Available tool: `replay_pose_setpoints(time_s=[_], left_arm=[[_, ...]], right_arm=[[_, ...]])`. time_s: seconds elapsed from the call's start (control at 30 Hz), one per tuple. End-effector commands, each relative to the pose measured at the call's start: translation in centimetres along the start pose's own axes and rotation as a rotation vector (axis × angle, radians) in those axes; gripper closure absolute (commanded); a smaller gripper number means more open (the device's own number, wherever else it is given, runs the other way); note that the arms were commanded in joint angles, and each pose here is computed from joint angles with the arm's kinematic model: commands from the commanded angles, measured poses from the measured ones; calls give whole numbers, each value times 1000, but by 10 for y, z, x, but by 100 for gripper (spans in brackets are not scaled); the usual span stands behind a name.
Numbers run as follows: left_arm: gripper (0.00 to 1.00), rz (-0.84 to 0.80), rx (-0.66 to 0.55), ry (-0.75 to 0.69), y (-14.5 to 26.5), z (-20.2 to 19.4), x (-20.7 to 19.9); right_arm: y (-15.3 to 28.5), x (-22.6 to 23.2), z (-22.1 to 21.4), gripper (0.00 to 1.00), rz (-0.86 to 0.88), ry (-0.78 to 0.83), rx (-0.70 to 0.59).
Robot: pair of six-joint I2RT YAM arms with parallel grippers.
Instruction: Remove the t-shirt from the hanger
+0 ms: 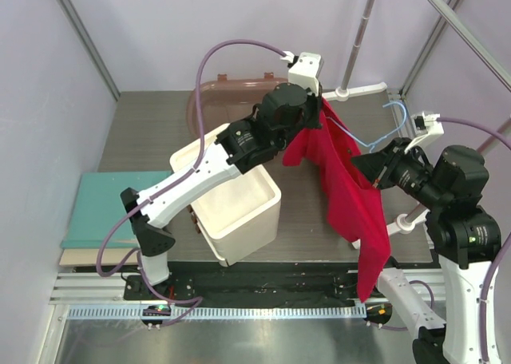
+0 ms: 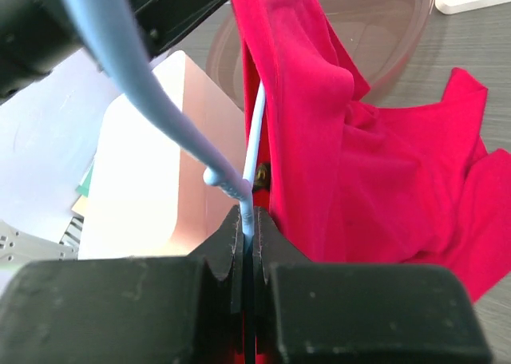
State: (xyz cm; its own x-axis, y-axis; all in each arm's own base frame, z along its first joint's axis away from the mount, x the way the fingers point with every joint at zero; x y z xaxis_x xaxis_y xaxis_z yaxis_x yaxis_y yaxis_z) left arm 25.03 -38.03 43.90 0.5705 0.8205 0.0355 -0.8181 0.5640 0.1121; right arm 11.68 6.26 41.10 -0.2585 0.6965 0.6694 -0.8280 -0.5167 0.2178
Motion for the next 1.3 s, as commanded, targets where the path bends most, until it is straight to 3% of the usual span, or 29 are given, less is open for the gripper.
replay_pose_setpoints(time_s=[0.0,0.43,0.67,1.13,1.27], left_arm=[[100,190,-144,73,-12,32,36],[100,256,-148,99,-40,32,76],[100,255,-60,101,-51,15,89],[100,204,43,99,-53,-6,94],[100,90,52,113,-49,-8,84]], right_arm=[[19,8,-7,99,26,12,-4],[41,-1,-48,99,49,-31,101],[51,5,-56,99,122,-15,119],[79,35,-32,99,192,74,-51],[78,40,-17,99,178,49,-167]])
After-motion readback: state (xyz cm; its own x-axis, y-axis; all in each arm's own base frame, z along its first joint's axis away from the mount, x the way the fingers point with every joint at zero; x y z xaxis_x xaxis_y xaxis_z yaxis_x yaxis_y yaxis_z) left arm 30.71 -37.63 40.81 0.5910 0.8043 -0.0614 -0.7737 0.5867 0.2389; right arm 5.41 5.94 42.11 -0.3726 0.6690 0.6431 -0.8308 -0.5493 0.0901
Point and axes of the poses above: each gripper's point midway between its finger pads, its own y axis back along the fingers, its own x axis along the line the jaws close on, z = x × y, the point moved 9 cm from there along y, back along the fingers, and after that the axes turned 15 degrees about -y, right-handed, at the moved point
